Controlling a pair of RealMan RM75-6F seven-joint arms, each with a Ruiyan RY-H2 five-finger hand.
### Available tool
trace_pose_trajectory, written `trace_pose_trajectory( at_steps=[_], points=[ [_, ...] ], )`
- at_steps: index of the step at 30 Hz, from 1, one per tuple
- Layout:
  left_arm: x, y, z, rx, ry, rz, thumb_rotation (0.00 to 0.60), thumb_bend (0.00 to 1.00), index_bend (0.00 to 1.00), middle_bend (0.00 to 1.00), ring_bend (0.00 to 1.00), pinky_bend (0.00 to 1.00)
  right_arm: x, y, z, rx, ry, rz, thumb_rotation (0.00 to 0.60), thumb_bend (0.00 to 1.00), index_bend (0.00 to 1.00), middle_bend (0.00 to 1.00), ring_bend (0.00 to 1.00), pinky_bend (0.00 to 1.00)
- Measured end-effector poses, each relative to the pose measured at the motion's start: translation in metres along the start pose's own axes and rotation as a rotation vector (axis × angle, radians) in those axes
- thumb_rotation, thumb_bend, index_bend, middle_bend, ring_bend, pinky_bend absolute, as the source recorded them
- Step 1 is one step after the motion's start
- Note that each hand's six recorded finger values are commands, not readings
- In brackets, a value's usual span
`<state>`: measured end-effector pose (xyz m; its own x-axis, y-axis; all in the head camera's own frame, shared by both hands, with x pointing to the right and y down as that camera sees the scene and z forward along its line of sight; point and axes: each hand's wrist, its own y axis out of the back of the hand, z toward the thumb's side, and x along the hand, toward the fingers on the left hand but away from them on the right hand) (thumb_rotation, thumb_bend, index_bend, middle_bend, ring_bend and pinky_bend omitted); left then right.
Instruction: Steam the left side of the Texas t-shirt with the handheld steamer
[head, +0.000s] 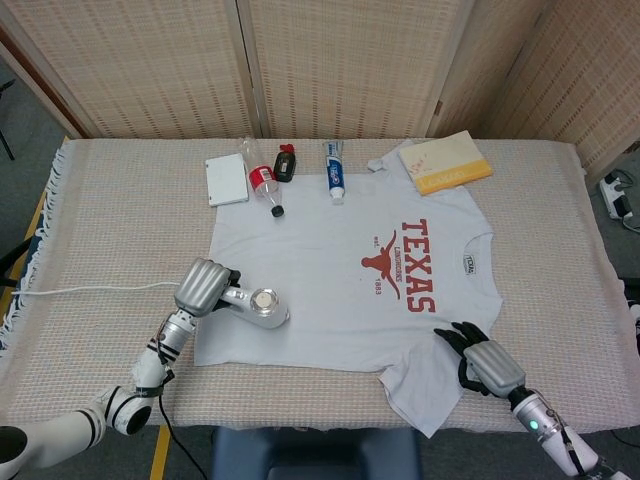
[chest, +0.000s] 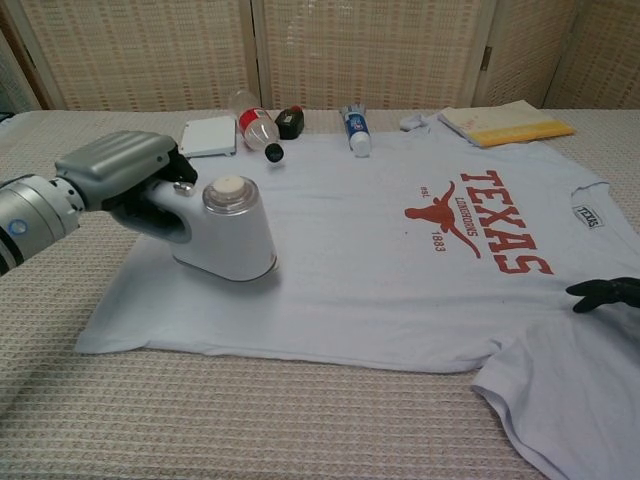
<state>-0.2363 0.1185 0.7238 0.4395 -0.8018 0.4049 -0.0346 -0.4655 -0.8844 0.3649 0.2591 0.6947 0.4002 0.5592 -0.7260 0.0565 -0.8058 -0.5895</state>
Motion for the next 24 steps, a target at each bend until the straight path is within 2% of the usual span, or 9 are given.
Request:
trace_pose_trajectory(
  at_steps=[5, 11, 18, 24],
  points=[
    [0.025, -0.015, 0.007, 0.044, 0.011, -0.019, 0.6, 0.41, 0.9, 1.0, 0.83, 0.74, -0.001, -0.002, 0.0, -0.002, -0.007, 0.009, 0.393, 1.0, 0.0, 0.13, 0.0, 0.01],
    [0.045, -0.025, -0.004, 0.075, 0.072, -0.034, 0.6, 0.41, 0.9, 1.0, 0.83, 0.74, -0.003, -0.005, 0.0, 0.001, -0.012, 0.019, 0.391, 1.0, 0.0, 0.13, 0.0, 0.02],
    [0.058, -0.025, -0.037, 0.06, 0.191, -0.031, 0.6, 0.41, 0.9, 0.99, 0.83, 0.74, -0.003, -0.005, -0.002, 0.001, -0.023, 0.024, 0.391, 1.0, 0.0, 0.13, 0.0, 0.01],
    [0.059, -0.02, -0.076, 0.036, 0.32, -0.032, 0.6, 0.41, 0.89, 0.99, 0.83, 0.74, -0.004, -0.004, -0.002, 0.004, -0.028, 0.022, 0.39, 1.0, 0.0, 0.13, 0.0, 0.01]
  ],
)
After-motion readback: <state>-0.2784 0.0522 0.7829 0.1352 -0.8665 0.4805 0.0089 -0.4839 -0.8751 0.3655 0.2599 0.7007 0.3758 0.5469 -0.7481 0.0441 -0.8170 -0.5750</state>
